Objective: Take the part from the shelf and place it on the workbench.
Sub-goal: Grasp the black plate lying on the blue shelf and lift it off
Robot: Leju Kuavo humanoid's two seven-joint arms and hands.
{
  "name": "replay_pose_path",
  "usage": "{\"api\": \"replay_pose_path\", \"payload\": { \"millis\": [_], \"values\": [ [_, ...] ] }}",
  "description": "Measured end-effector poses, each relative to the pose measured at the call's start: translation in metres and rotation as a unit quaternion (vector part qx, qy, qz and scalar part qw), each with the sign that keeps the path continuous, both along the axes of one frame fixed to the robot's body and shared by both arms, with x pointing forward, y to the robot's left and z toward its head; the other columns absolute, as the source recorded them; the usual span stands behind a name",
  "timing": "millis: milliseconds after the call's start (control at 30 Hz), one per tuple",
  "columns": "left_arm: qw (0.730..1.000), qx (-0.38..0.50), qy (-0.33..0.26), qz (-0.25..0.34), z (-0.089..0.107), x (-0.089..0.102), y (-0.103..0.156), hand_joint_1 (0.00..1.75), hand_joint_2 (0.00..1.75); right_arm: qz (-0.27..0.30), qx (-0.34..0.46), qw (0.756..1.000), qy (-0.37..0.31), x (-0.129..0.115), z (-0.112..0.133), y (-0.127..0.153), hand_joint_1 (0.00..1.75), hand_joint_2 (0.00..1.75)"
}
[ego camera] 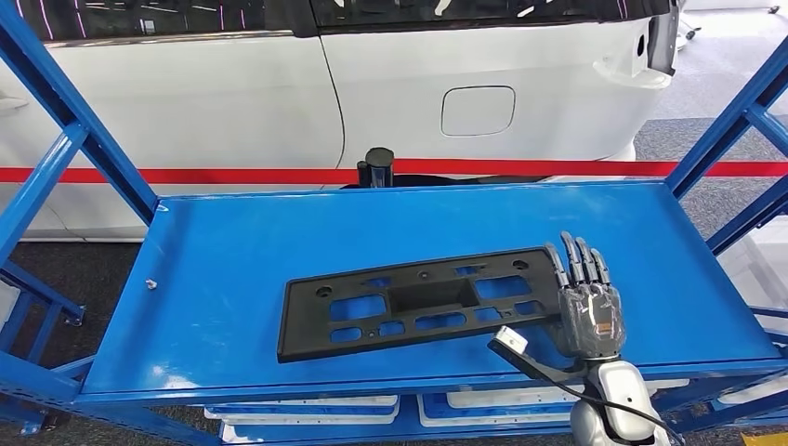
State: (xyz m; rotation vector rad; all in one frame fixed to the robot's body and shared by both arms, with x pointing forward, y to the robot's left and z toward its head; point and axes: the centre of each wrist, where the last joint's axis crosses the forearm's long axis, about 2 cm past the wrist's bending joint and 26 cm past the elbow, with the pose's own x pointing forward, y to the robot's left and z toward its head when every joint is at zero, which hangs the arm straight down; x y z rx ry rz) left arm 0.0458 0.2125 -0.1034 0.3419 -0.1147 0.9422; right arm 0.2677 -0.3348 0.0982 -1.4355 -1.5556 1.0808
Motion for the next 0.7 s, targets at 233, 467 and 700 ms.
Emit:
{"api": "replay_pose_path", "payload": {
  "millis": [233, 467, 700],
  "values": [
    [1.0, -0.003, 0.005, -0.018, 0.0, 0.001, 0.0, 0.0, 0.0, 0.014, 0.02, 1.0, 0.002, 0.032, 0.001, 0.0, 0.0, 1.75],
    [0.999, -0.011, 0.009, -0.046, 0.0, 0.003, 0.001, 0.0, 0.0, 0.049, 0.05, 0.997, 0.014, 0.064, 0.003, 0.01, 0.0, 1.75],
    [0.996, -0.025, 0.011, -0.08, 0.0, 0.006, 0.003, 0.0, 0.0, 0.145, 0.165, 0.975, 0.039, 0.098, 0.013, 0.028, 0.0, 1.75]
  ]
}}
